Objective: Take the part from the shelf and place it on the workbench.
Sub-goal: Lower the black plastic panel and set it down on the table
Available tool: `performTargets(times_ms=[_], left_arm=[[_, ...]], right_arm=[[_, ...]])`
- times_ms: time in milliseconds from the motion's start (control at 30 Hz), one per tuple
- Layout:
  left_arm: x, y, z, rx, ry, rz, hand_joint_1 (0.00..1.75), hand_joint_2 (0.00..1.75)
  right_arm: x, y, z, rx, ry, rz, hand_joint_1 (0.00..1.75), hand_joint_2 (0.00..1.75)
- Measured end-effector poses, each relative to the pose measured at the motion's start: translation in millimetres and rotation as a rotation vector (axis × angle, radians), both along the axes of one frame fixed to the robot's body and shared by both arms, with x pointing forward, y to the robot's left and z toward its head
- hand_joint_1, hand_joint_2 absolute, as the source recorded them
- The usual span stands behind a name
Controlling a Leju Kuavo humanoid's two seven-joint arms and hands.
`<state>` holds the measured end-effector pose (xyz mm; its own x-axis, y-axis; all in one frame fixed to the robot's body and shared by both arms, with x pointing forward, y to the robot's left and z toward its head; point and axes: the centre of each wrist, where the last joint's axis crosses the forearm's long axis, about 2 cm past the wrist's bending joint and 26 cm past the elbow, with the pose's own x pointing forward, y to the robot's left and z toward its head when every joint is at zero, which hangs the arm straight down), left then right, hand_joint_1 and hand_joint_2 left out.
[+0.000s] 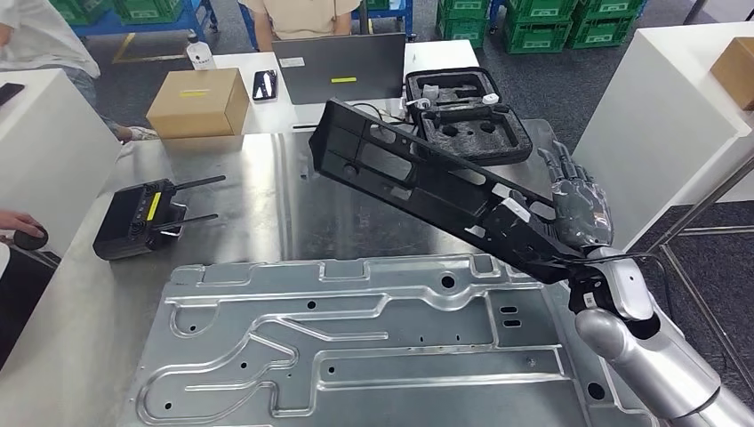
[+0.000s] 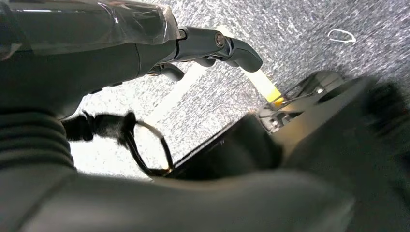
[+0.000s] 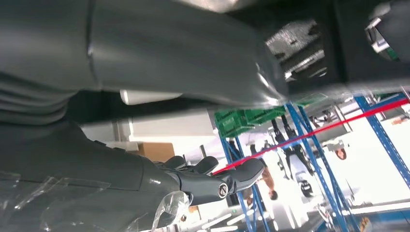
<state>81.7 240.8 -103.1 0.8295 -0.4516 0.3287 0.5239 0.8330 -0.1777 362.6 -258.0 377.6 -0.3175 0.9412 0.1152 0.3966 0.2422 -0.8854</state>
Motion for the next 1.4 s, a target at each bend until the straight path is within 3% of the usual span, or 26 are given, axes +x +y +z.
performTargets(times_ms=[233, 467, 1033, 1400], left_arm=[[0.1, 0.4, 0.0, -0.001, -0.005, 0.002, 0.00, 0.00], [-3.0, -0.9, -0.5, -0.002, -0.001, 0.001, 0.00, 0.00], [-2.9, 0.3, -0.6, -0.004, -0.005, 0.004, 0.00, 0.00], [-8.5, 1.8, -1.7, -0.002, -0.007, 0.011, 0.00, 0.00]], right_arm=[[0.0, 2.1, 3.9, 0.030, -0.018, 0.018, 0.00, 0.00], [-3.2, -5.7, 1.1, 0.246, -0.084, 0.086, 0.00, 0.00], [-15.5, -8.7, 3.4, 0.276, -0.127, 0.108, 0.00, 0.00], [-41.1, -8.3, -15.1, 0.279, -0.028, 0.222, 0.00, 0.00]])
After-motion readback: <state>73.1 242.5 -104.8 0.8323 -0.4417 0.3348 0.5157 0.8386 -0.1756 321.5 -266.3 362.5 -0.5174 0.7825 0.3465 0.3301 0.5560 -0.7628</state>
